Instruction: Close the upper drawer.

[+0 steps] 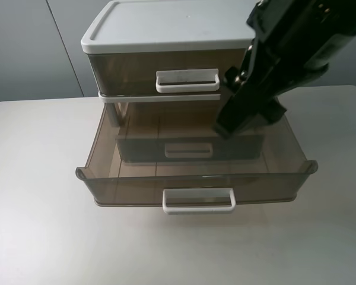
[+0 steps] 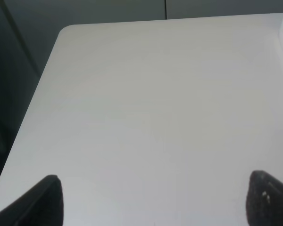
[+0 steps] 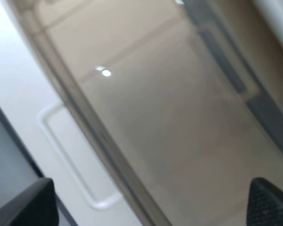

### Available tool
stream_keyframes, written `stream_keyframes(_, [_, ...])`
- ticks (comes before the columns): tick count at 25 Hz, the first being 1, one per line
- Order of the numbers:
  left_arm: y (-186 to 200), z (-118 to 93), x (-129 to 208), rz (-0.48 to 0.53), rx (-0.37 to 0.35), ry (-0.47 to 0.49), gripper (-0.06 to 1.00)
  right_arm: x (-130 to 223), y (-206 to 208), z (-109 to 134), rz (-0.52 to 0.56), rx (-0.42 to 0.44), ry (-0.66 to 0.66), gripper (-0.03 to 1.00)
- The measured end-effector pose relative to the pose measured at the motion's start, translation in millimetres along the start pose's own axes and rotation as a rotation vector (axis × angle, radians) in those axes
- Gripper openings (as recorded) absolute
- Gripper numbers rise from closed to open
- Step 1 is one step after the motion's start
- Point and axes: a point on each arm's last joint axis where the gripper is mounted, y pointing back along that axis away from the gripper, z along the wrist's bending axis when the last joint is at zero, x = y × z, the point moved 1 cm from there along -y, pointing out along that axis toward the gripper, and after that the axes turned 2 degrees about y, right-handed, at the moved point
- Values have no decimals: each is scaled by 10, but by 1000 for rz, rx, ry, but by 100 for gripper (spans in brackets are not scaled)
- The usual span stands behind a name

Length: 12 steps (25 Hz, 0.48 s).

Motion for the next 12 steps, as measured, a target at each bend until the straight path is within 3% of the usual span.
stream_keyframes(7, [0,0,0,0,0,0,74,552,590,-882,-95,268,-399,61])
stream_keyframes(9, [0,0,0,0,0,0,74,737,760,-1011,-125,339,-503,61])
stream_keyframes(12, [0,0,0,0,0,0,74,980,1019,-1019,-178,444,-596,61])
